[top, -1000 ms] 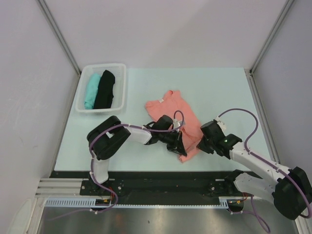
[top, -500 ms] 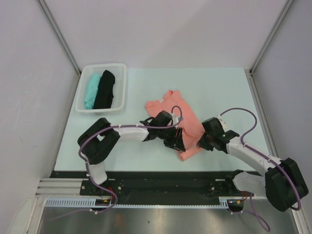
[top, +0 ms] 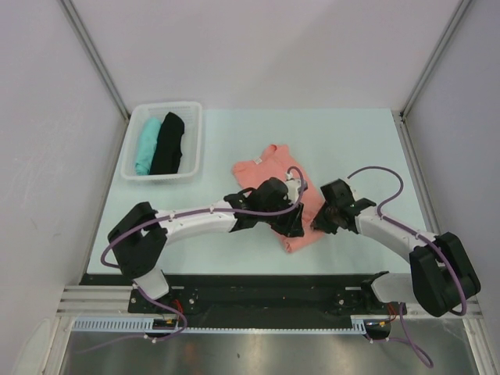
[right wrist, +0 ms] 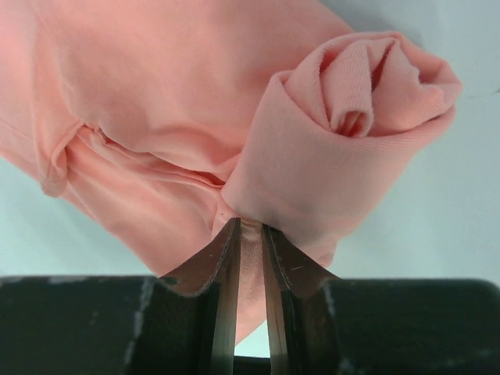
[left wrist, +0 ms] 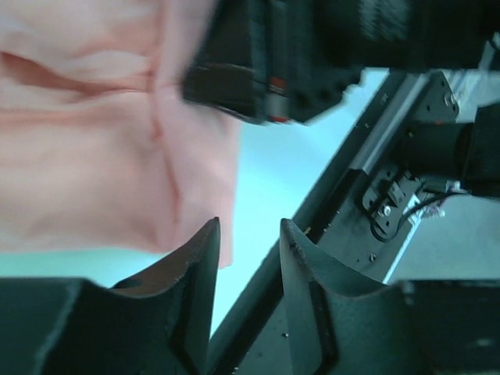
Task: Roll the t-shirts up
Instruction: Roll the T-shirt to the center of the board.
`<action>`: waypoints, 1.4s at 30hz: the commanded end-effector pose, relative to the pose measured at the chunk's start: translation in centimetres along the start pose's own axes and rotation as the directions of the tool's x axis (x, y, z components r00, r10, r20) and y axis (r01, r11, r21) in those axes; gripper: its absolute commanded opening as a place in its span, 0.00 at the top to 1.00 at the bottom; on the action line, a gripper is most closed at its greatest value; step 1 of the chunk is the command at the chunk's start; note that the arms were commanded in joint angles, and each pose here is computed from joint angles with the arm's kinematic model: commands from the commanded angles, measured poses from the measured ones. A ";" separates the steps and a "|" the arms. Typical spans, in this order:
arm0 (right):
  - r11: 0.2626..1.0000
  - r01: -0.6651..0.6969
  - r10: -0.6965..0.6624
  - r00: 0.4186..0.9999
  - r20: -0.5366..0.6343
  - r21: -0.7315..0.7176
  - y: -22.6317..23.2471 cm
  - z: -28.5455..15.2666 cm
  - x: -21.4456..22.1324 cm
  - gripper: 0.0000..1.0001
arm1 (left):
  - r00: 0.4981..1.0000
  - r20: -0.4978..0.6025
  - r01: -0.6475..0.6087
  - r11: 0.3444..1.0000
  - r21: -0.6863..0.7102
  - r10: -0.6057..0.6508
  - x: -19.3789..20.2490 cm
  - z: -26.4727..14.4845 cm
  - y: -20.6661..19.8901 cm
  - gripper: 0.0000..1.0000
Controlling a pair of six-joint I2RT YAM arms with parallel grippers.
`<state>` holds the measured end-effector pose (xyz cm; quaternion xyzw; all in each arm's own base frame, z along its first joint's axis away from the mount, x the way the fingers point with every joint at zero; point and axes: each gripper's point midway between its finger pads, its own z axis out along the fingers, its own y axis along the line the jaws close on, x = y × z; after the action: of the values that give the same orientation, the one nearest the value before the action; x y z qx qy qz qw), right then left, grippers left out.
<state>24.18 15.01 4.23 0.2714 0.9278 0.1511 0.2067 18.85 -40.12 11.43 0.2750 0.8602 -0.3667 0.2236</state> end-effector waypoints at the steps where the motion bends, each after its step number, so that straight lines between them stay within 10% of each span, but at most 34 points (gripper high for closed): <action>1: 0.998 -0.010 0.011 1.000 0.025 -0.058 2.0 0.3 -1.5 0.78 | 0.998 0.021 -0.064 0.998 -0.002 0.065 -0.4 1.5 -0.8 0.62; 23: 0.999 -0.049 0.051 0.995 0.084 -0.023 -0.5 -1.4 -4.5 0.77 | 0.999 -0.050 0.009 0.978 -0.206 -0.020 4.5 5.8 5.3 0.88; 42: 0.986 -0.103 0.097 0.994 0.056 0.131 -5.0 1.4 -5.7 0.78 | 0.996 -0.005 -0.084 0.978 -0.193 0.084 2.0 4.4 3.7 0.83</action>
<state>26.78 9.03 3.39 0.3365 0.9113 0.1212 0.2040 19.77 -40.88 3.79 0.2667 0.8883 -0.2921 0.2335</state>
